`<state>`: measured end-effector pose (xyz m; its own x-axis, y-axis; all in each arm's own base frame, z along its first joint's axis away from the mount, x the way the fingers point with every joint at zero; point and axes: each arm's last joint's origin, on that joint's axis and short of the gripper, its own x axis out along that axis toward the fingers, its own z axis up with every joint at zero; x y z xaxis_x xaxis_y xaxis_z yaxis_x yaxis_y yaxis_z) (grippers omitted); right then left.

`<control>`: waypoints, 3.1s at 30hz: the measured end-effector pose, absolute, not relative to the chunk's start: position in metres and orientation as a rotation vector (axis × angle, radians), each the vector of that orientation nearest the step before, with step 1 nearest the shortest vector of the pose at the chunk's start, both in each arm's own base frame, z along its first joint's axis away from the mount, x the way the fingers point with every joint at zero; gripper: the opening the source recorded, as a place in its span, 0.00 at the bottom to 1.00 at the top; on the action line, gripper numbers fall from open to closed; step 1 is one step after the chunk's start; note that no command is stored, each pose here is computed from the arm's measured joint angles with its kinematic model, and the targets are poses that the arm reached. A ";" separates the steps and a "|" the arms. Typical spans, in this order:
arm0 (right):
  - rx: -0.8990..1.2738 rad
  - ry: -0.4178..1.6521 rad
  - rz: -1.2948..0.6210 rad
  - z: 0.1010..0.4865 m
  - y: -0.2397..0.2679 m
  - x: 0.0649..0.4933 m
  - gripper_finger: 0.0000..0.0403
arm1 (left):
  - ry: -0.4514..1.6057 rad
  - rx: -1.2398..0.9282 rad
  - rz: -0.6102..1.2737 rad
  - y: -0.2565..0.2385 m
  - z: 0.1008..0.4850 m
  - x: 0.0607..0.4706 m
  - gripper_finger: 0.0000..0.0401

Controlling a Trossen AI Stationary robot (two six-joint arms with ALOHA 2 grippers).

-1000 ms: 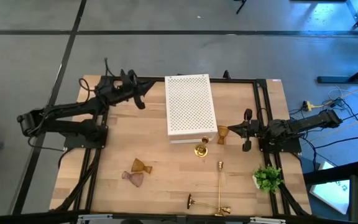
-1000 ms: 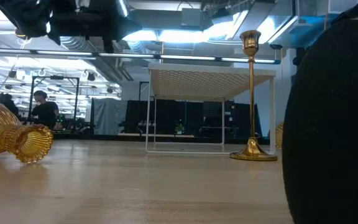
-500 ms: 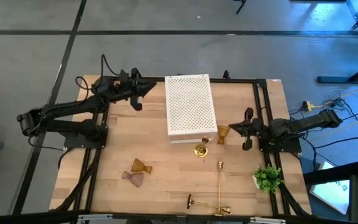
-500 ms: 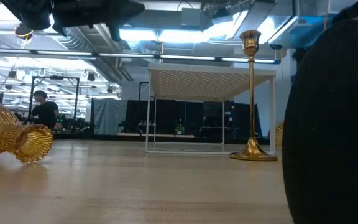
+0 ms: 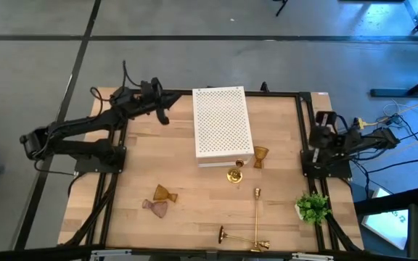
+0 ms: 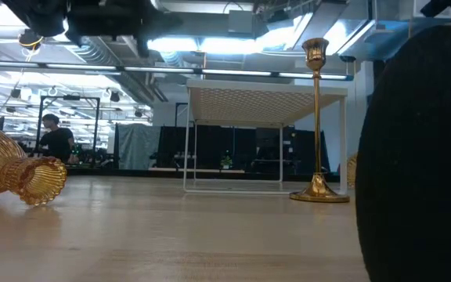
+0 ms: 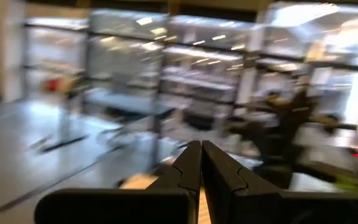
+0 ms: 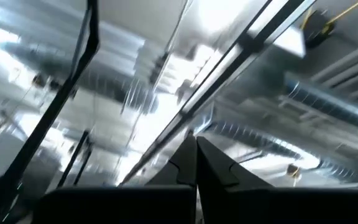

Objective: Pick & Place candle stick holders
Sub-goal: Adjust the shelf

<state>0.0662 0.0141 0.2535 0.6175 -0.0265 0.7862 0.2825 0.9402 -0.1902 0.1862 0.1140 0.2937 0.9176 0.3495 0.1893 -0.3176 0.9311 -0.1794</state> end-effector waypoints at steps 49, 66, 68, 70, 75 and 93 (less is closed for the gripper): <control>0.095 -0.035 -0.614 0.286 0.009 0.151 0.00 | 0.108 -0.469 0.479 0.235 0.202 0.228 0.01; 0.155 0.054 -0.700 0.272 0.004 0.149 0.00 | 0.244 -0.477 0.646 0.240 0.215 0.204 0.00; 0.155 0.050 -0.723 0.272 0.004 0.149 0.00 | 0.270 -0.470 0.639 0.236 0.217 0.202 0.00; 0.155 0.047 -0.731 0.272 0.003 0.149 0.00 | 0.288 -0.464 0.624 0.233 0.217 0.204 0.00; 0.162 0.035 -0.738 0.273 0.002 0.149 0.00 | 0.335 -0.469 0.587 0.225 0.212 0.212 0.00; 0.161 0.041 -0.759 0.273 -0.003 0.149 0.00 | 0.347 -0.443 0.579 0.218 0.212 0.220 0.00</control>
